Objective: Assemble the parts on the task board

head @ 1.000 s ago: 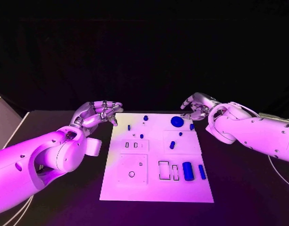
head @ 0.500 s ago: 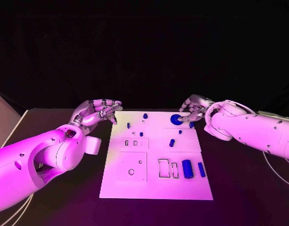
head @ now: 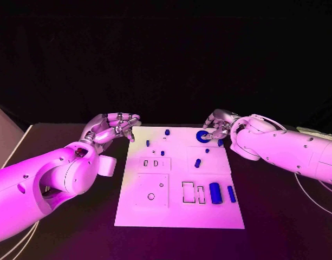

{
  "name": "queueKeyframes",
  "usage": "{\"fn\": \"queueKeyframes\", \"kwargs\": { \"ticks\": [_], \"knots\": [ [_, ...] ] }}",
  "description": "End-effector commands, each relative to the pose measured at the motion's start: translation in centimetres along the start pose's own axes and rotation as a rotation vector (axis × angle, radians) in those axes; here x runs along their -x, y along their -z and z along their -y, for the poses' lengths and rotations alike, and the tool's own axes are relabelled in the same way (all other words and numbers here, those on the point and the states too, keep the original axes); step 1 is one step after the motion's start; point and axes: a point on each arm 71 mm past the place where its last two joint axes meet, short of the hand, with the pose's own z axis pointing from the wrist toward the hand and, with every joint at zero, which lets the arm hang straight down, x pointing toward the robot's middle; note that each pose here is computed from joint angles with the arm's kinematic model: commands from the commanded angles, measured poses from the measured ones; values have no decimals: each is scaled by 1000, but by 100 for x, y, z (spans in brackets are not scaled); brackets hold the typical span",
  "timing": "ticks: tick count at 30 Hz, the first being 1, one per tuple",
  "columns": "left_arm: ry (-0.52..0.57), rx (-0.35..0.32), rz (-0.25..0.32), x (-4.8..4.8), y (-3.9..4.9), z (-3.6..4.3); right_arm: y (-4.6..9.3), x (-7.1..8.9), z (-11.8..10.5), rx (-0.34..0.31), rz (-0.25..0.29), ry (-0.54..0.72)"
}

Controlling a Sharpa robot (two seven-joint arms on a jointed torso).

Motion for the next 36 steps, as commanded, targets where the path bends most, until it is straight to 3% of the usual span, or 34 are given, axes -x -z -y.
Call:
{"fn": "queueKeyframes", "kwargs": {
  "ticks": [1, 36],
  "knots": [
    [4, -10, -21, -27, -5, 9, -12, -27, 1, -2, -13, 40],
    [5, -7, -24, -37, -12, 2, -87, -131, 44, -10, -58, 91]
  ]
}}
